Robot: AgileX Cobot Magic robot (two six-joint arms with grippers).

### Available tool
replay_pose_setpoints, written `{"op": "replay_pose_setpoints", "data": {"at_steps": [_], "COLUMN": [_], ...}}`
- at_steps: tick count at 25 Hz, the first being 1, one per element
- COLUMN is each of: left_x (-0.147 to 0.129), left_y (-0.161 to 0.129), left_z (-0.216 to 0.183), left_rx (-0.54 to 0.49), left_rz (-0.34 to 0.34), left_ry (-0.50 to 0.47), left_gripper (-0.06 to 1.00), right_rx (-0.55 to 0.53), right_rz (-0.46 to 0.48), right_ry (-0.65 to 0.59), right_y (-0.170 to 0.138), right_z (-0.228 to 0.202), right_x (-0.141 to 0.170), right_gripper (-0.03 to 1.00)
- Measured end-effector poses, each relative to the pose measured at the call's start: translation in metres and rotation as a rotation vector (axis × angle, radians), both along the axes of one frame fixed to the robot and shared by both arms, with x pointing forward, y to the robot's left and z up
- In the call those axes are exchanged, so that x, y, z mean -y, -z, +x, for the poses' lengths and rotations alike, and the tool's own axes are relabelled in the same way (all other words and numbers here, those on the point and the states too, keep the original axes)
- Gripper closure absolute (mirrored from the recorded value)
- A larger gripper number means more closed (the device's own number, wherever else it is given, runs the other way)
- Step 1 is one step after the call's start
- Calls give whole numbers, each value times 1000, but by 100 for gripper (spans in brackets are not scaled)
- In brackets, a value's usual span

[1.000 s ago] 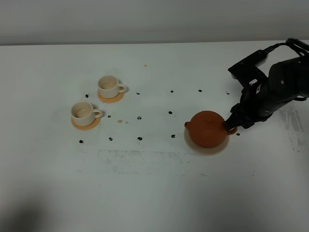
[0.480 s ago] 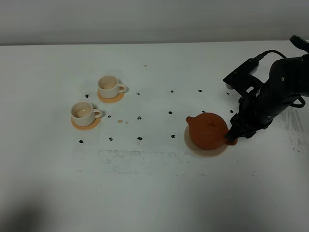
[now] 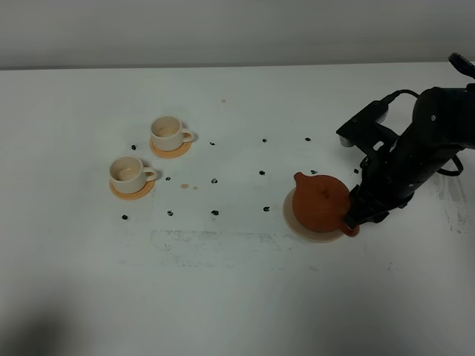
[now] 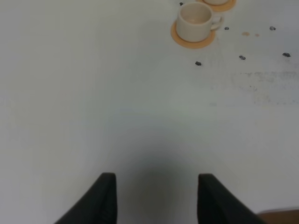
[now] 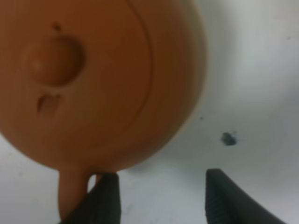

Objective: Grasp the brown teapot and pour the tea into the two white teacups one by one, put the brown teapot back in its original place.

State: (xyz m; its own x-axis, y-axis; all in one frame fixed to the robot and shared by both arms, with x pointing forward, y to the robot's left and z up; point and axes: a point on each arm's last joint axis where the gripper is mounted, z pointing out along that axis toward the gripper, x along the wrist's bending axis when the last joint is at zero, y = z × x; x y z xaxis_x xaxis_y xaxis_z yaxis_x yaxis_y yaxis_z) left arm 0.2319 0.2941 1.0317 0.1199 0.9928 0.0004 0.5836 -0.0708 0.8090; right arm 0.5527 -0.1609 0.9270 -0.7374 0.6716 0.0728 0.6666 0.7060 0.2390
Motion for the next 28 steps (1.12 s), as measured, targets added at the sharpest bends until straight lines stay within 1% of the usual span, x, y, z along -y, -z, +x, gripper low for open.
{"op": "replay_pose_setpoints", "data": {"at_steps": [5, 9, 13, 15, 17, 21, 24, 28], "left_x": [0, 0, 0, 0, 0, 0, 0, 0], "left_y": [0, 0, 0, 0, 0, 0, 0, 0], "left_z": [0, 0, 0, 0, 0, 0, 0, 0], "left_rx": [0, 0, 0, 0, 0, 0, 0, 0], "left_rz": [0, 0, 0, 0, 0, 0, 0, 0], "left_ry": [0, 0, 0, 0, 0, 0, 0, 0], "left_gripper": [52, 52, 52, 52, 52, 52, 52, 52], "right_rx": [-22, 3, 80, 119, 144, 171, 168, 148], "right_rz": [14, 0, -44, -38, -12, 18, 19, 14], "right_ry": [-17, -7, 87, 150, 210, 280, 302, 264], "right_y": [0, -7, -28, -44, -59, -83, -86, -80], "right_z": [-2, -2, 0, -2, -8, -28, -38, -50], "right_x": [-1, 1, 15, 18, 15, -3, -18, -40], "right_gripper": [53, 53, 53, 53, 53, 53, 53, 53]}}
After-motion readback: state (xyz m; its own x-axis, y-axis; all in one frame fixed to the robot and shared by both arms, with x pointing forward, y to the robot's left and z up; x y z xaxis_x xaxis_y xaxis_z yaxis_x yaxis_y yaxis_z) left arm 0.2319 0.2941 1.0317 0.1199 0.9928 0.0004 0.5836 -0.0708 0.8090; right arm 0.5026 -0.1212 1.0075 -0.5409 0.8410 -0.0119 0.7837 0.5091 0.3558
